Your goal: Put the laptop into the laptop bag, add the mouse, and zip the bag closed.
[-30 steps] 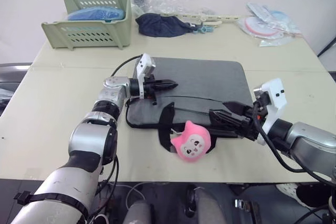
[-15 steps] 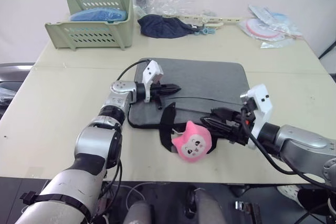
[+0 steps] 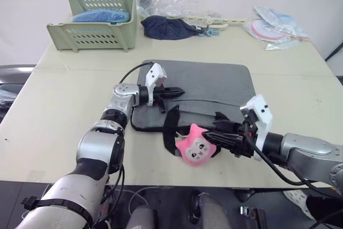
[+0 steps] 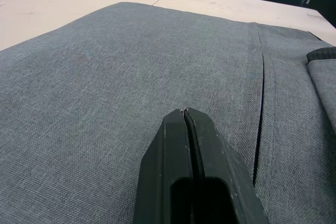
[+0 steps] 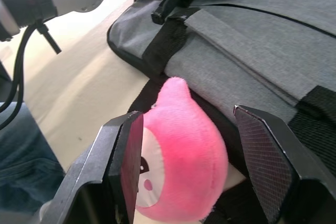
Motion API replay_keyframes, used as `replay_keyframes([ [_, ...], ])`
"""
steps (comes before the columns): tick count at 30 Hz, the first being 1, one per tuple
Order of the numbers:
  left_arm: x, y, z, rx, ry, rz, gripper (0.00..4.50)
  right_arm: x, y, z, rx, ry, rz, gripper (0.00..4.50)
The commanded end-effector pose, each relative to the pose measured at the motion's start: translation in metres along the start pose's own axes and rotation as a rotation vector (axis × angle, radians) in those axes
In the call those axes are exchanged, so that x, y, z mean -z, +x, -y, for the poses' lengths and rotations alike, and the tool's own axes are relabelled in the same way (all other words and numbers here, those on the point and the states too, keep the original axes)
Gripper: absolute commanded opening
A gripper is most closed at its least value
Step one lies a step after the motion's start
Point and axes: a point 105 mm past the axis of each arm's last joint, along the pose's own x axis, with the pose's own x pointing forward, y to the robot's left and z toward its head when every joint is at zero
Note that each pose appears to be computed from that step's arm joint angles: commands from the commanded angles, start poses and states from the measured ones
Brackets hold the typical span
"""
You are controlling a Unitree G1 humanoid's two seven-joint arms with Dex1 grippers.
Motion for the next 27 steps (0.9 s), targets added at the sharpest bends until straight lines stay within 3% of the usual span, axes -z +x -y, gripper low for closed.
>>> replay_keyframes([
  [1, 0.030, 0.001, 0.011, 0.031, -0.093, -0.063, 0.08, 0.001, 0.001, -0.009, -0.070, -0.034, -0.014, 3.07],
  [13, 0.028, 0.002, 0.010, 0.019, -0.100, -0.051, 0.08, 0.013, 0.008, 0.009, -0.081, -0.076, -0.062, 3.07],
  [27, 0.027, 0.002, 0.008, 0.000, -0.106, -0.037, 0.08, 0.027, 0.014, 0.003, -0.141, -0.097, -0.126, 3.07],
])
